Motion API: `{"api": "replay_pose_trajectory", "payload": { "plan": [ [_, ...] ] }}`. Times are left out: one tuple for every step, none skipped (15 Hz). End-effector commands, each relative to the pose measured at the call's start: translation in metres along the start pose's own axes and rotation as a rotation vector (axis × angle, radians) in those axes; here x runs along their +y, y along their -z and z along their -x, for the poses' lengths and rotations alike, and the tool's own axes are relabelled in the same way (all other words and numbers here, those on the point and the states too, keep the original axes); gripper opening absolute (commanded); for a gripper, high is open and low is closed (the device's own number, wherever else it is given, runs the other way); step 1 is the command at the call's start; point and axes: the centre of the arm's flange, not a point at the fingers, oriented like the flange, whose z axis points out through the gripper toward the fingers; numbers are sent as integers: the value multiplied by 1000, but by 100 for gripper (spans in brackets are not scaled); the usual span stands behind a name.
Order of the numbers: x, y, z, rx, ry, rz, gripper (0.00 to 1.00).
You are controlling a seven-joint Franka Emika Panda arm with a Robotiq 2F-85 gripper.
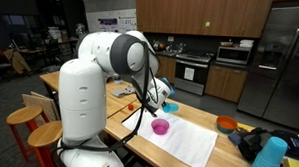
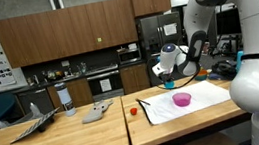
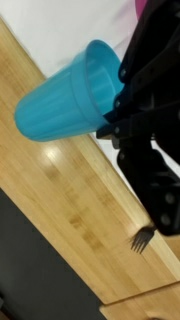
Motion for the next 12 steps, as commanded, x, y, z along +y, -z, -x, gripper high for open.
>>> {"api": "replay_pose_trajectory", "payload": {
  "plan": [
    [-2,43,20,99,12,73,1],
    [-5,47,19,118,8,95,1],
    [-8,51,20,136,4,109,1],
    [-12,55,21,151,1,122,1],
    [-15,58,16,158,-2,128,1],
    [-19,61,12,141,30,122,1],
    [-24,16,-23,136,6,117,5],
    [-26,18,-26,140,12,115,5],
    [-27,20,-26,139,16,116,5],
    [-27,22,-26,136,19,117,5],
    [-27,24,-26,134,21,119,5],
    [-27,25,-25,132,21,120,5]
  ]
}}
